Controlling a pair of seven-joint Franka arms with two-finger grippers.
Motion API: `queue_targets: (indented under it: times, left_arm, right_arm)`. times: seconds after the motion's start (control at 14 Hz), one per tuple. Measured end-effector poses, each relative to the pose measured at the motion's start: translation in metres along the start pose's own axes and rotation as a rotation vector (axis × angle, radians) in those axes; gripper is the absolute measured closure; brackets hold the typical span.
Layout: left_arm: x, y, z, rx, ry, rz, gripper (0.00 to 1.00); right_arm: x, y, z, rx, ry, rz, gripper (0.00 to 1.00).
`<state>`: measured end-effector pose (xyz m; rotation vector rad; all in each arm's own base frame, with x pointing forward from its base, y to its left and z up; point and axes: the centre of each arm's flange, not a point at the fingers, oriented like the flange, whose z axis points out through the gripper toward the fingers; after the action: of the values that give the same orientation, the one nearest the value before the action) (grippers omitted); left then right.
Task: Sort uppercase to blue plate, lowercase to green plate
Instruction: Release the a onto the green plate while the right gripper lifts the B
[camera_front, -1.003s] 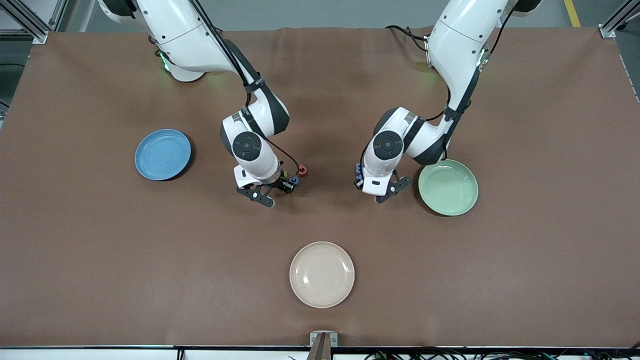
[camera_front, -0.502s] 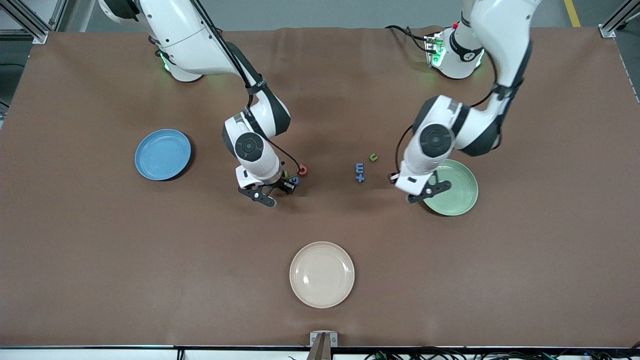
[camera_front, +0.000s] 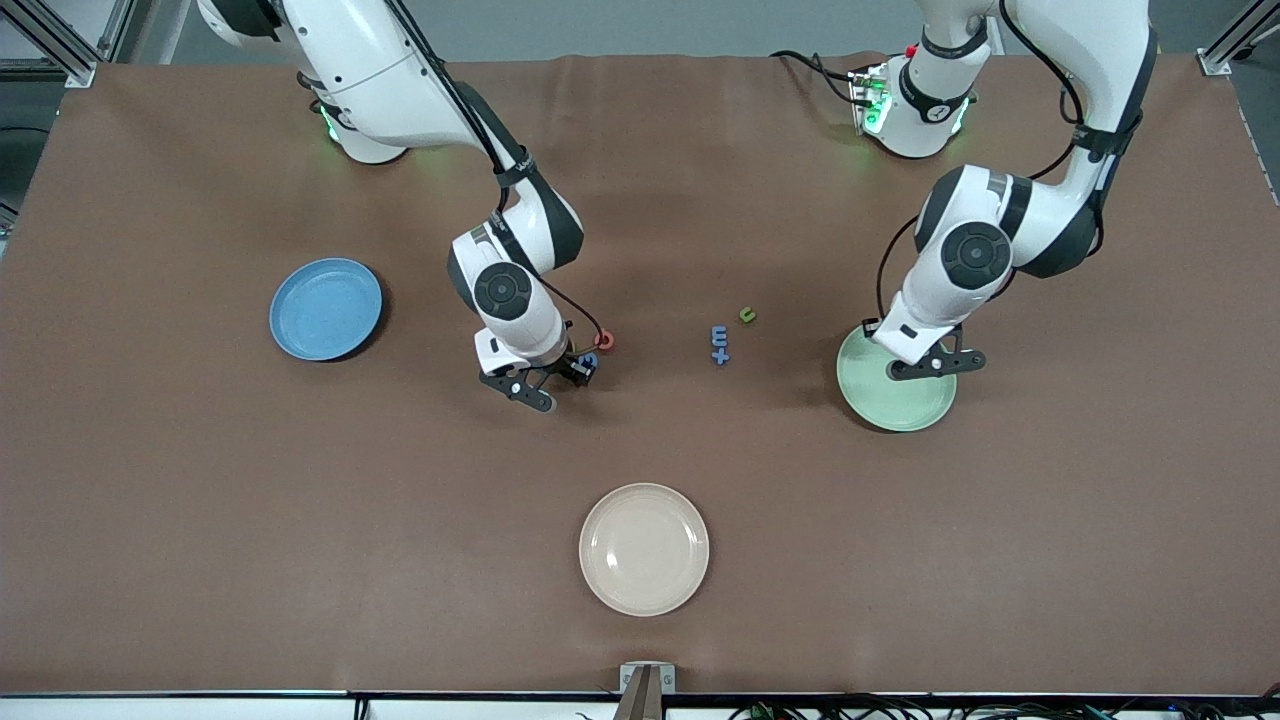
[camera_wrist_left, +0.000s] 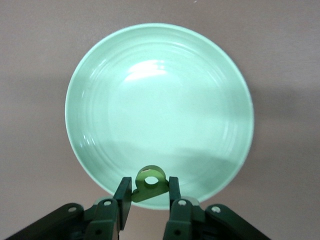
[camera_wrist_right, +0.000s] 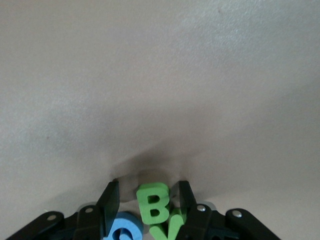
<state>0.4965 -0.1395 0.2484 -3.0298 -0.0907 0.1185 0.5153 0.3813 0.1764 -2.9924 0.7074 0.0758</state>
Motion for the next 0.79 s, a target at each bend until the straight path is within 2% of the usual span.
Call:
queue_targets:
  times: [0.29,0.36,0.43,0.64,0.72,0.79]
  left_arm:
    - [-0.010,0.005,0.035,-0.038,0.041,0.028,0.66]
    - [-0.011,0.007,0.042,-0.041,0.040,0.031,0.66]
    - [-0.012,0.008,0.049,-0.043,0.035,0.033,0.66]
    - [-0.017,0.007,0.065,-0.039,0.012,0.033,0.66]
    - [-0.017,0.006,0.066,-0.039,0.009,0.031,0.66]
    - [-0.017,0.005,0.067,-0.039,0.010,0.029,0.59]
  right_arm:
    - [-0.003,0.000,0.001,-0.008,0.003,-0.006,0.46]
    - [-0.004,-0.001,0.000,-0.008,0.003,-0.005,0.52]
    - [-0.004,-0.001,0.000,-0.008,0.003,-0.004,0.52]
    - [-0.006,-0.001,-0.002,-0.009,0.001,0.002,0.71]
    - [-0.006,-0.001,-0.002,-0.009,0.001,0.003,0.71]
    - [-0.006,0.000,-0.002,-0.008,0.001,0.003,0.71]
